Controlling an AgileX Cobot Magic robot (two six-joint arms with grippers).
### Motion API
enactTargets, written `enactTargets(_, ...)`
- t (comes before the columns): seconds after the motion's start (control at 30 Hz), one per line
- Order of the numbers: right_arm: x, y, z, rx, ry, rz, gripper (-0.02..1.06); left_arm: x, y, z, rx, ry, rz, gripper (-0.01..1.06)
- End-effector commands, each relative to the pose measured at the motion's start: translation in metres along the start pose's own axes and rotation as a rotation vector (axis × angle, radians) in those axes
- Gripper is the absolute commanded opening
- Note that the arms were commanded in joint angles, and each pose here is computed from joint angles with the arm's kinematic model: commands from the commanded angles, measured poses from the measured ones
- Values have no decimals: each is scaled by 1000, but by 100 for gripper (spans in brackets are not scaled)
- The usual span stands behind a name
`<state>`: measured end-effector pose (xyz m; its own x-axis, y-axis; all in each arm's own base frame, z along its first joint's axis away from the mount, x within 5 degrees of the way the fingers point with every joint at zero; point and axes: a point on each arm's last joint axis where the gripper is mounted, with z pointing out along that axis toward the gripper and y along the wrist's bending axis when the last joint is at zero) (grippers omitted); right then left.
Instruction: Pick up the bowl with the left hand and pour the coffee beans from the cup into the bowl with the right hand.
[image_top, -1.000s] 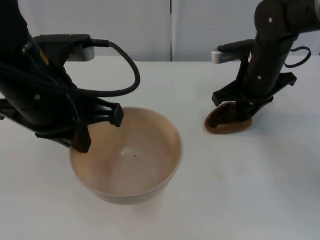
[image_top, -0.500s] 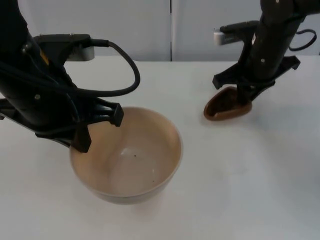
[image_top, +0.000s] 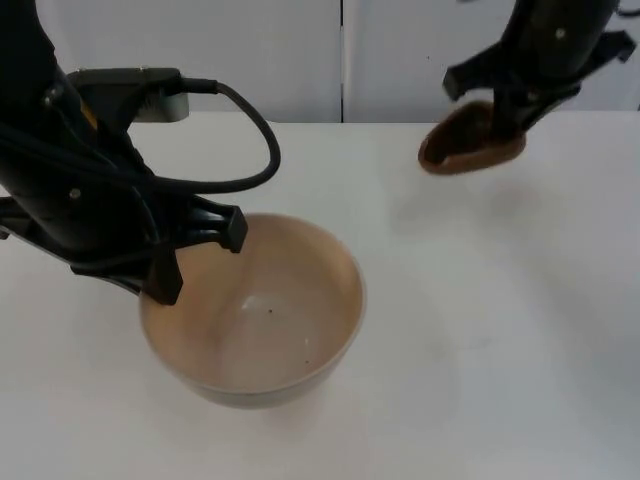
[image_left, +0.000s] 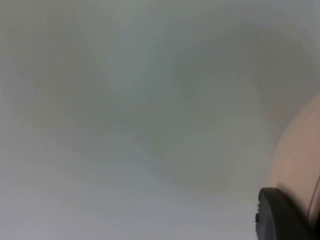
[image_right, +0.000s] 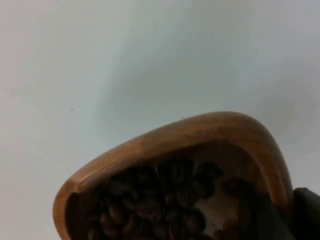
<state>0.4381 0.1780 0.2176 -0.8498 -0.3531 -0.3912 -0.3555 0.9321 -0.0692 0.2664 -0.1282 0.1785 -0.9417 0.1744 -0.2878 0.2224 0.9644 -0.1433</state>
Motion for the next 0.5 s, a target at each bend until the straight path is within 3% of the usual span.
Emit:
enactTargets(0.0, -1, 0, -37, -13, -18, -22, 0, -1, -2, -3, 10, -12, -14, 0)
enactTargets(0.47, 11, -5, -126, -35, -44, -44, 0, 0, -7, -3, 63, -1, -94, 0)
